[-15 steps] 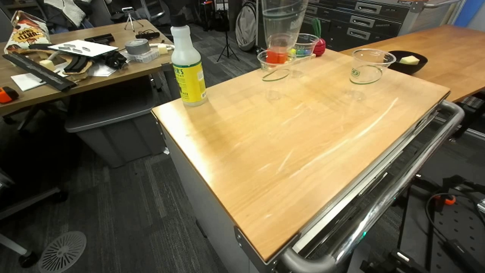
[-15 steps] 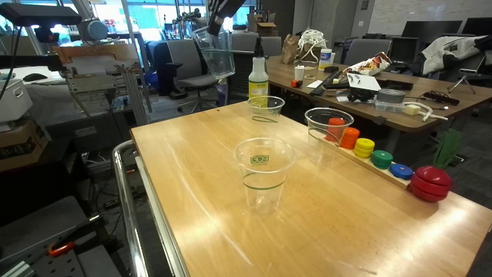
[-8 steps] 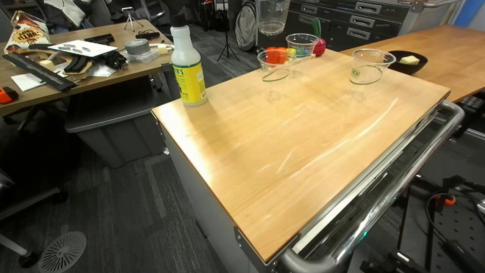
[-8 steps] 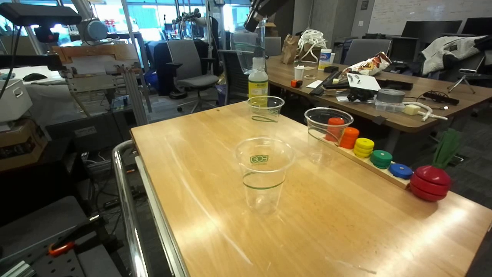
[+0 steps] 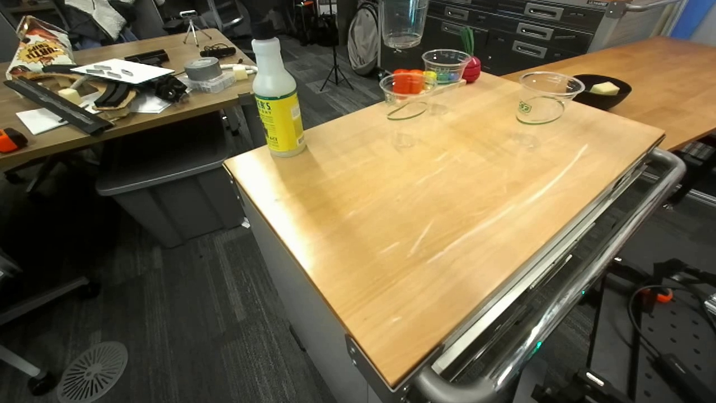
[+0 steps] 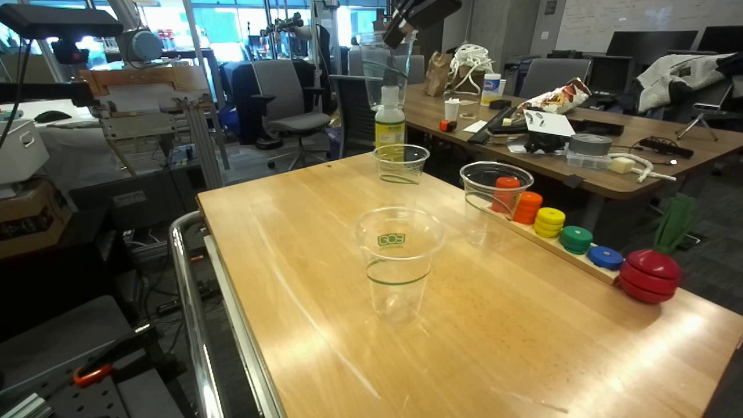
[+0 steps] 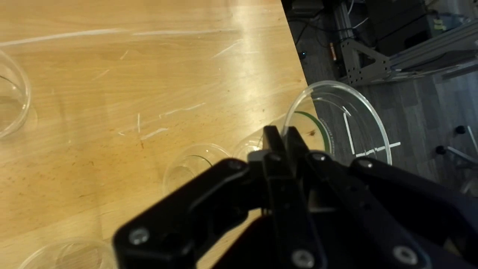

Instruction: Stack the cups together

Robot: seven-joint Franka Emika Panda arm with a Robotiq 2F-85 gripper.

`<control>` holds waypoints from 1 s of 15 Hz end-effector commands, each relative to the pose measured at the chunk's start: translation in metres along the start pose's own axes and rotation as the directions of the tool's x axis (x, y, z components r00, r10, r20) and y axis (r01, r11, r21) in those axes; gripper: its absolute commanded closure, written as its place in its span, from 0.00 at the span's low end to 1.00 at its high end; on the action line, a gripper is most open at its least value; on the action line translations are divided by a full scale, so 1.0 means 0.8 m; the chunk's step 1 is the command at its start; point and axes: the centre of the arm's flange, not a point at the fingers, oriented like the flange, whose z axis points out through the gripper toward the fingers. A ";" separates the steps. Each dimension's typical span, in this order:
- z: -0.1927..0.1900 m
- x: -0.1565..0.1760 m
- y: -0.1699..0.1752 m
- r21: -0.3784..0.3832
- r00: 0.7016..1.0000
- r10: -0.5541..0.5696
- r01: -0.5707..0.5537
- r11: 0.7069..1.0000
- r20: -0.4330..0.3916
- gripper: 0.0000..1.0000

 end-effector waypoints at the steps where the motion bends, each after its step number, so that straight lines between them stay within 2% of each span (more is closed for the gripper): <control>1: -0.035 -0.024 -0.006 0.006 0.999 -0.031 0.031 0.999 0.025 0.98; 3: -0.033 -0.030 0.000 -0.007 0.999 -0.041 0.041 0.999 0.019 0.98; 12: 0.016 0.003 0.036 -0.085 0.999 -0.052 0.053 0.995 0.015 0.98; 15: 0.029 0.019 0.040 -0.059 0.998 -0.070 0.070 0.996 -0.007 0.98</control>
